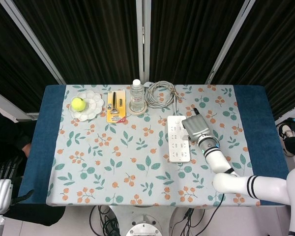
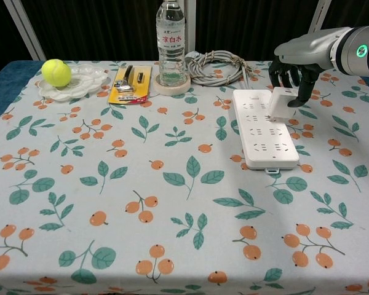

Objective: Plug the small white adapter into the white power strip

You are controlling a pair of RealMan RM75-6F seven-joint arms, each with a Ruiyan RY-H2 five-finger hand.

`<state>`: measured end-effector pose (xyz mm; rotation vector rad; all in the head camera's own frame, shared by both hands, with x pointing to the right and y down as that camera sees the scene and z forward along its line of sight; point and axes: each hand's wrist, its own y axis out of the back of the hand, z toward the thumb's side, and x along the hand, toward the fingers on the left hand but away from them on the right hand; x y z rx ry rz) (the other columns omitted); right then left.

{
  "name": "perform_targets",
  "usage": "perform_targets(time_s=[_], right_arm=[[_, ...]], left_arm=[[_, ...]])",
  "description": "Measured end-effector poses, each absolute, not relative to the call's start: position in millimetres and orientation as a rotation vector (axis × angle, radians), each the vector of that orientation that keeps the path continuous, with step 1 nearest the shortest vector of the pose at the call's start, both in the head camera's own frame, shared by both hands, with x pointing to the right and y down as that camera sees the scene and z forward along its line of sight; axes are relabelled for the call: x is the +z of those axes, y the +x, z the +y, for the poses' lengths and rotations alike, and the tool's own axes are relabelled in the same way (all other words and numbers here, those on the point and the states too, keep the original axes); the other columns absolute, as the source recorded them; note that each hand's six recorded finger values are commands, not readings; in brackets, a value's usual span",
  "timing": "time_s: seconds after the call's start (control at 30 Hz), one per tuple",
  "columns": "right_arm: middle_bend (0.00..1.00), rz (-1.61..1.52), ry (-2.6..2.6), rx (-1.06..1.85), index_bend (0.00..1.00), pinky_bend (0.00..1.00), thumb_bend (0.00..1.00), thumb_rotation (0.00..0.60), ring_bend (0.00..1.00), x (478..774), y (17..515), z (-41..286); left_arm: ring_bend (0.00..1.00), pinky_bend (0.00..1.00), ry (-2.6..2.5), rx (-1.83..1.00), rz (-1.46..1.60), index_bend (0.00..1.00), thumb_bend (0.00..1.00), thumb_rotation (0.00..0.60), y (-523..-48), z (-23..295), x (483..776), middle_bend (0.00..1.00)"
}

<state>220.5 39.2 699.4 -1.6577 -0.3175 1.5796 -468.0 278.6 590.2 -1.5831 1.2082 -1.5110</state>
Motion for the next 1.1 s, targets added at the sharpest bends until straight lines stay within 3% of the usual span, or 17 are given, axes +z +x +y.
perform_targets(time_s=[1.1], right_arm=[[0.67, -0.256, -1.62, 1.583, 0.77, 0.0, 0.56, 0.6, 0.42, 707, 201, 44]], left_arm=[[0.0, 0.0, -1.586, -1.518, 1.228, 0.07, 0.08, 0.6, -472, 284, 593, 0.0]])
